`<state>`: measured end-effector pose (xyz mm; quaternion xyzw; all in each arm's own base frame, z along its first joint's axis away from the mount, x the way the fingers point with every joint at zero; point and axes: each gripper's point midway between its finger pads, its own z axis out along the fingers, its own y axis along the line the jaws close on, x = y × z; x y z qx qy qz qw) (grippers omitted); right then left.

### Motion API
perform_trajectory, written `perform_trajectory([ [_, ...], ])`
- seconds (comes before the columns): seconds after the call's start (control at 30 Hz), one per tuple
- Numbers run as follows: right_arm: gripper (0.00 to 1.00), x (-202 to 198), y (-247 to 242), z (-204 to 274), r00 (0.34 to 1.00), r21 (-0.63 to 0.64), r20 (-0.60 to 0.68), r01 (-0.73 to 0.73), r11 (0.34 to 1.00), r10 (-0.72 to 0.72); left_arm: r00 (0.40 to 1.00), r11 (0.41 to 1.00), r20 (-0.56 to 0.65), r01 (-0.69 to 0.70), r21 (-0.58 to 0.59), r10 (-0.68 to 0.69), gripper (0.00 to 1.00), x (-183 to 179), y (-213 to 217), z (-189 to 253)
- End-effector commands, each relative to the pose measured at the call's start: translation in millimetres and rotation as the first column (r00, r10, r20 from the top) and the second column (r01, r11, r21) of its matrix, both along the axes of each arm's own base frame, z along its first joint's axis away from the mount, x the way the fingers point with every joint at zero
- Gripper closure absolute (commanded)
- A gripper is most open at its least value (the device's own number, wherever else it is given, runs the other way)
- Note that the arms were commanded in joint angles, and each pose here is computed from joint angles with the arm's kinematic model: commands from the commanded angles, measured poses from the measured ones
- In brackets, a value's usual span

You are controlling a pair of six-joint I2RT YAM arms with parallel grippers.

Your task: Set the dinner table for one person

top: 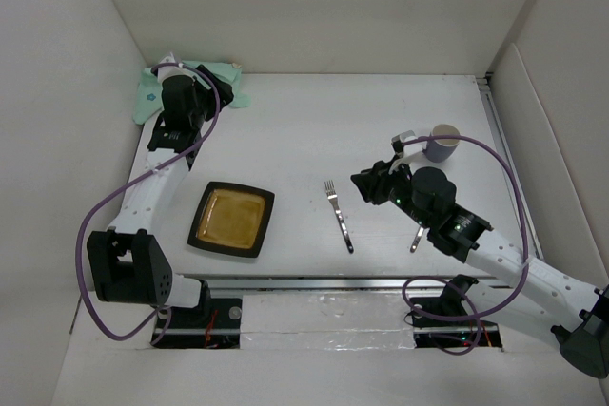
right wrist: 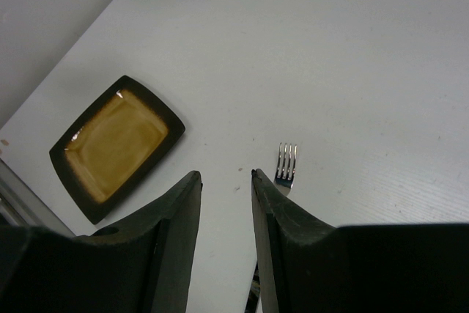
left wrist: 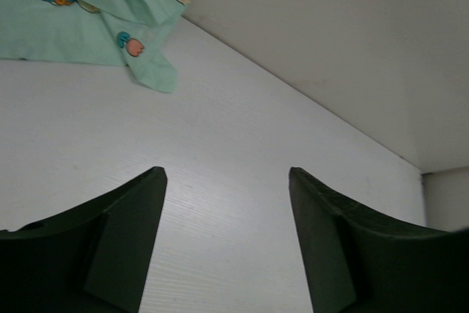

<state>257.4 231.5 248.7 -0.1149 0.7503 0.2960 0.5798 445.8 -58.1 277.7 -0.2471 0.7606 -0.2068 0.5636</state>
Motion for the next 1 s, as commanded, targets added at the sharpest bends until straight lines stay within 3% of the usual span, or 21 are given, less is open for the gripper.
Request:
perform_trajectory([
  [0.0,0.55,4,0,6,0.999,0.013,0.032,0.019,1.000,-0.020,0.994,0.984,-0.012,-0.103,0.144,0.106,0.30,25,29,16],
  [0.07,0.53,3,0,4,0.999,0.012,0.029,0.017,1.000,-0.017,0.992,0.979,0.012,-0.123,0.164,0.123,0.30,33,33,33],
  [0.1,0.54,2,-3,1,1.000,-0.002,0.018,0.024,1.000,-0.024,0.983,0.963,-0.044,-0.164,0.216,0.177,0.32,43,47,17],
  [0.23,0.85,-3,-6,-2,1.000,0.013,0.017,0.023,1.000,-0.023,0.978,0.970,-0.083,-0.173,0.173,0.189,0.41,58,60,-8],
  [0.27,1.00,-4,-7,-3,1.000,0.014,0.018,0.020,1.000,-0.020,0.971,0.968,-0.099,-0.200,0.152,0.217,0.44,61,78,-17],
  [0.33,1.00,-6,-9,-8,1.000,-0.001,-0.001,0.021,1.000,-0.021,0.965,0.973,-0.140,-0.211,0.096,0.223,0.64,68,95,-38],
  [0.4,1.00,-10,-9,-8,1.000,-0.005,-0.004,0.015,1.000,-0.015,0.938,0.956,-0.188,-0.281,0.080,0.292,0.85,70,137,-61],
  [0.47,1.00,-13,-9,-12,1.000,-0.006,-0.004,0.003,1.000,-0.003,0.919,0.945,-0.218,-0.319,0.075,0.328,0.85,71,164,-75],
  [0.53,0.98,-13,-14,-17,1.000,-0.014,-0.017,0.023,1.000,-0.024,0.898,0.941,-0.283,-0.329,0.081,0.338,0.71,68,186,-102],
  [0.6,0.87,-15,-15,-17,1.000,0.010,-0.017,0.026,1.000,-0.026,0.883,0.946,-0.339,-0.302,0.120,0.325,0.59,71,189,-122],
  [0.7,0.70,-14,-10,-22,1.000,0.028,-0.003,0.009,1.000,-0.009,0.859,0.944,-0.390,-0.301,0.138,0.331,0.55,74,193,-148],
  [0.83,0.67,-13,-5,-29,0.999,0.001,-0.033,-0.004,1.000,0.004,0.796,0.920,-0.462,-0.342,0.189,0.391,0.53,76,207,-183],
  [0.97,0.66,-14,-2,-36,0.998,-0.003,-0.055,-0.020,1.000,0.020,0.776,0.915,-0.486,-0.340,0.216,0.403,0.48,88,215,-204],
])
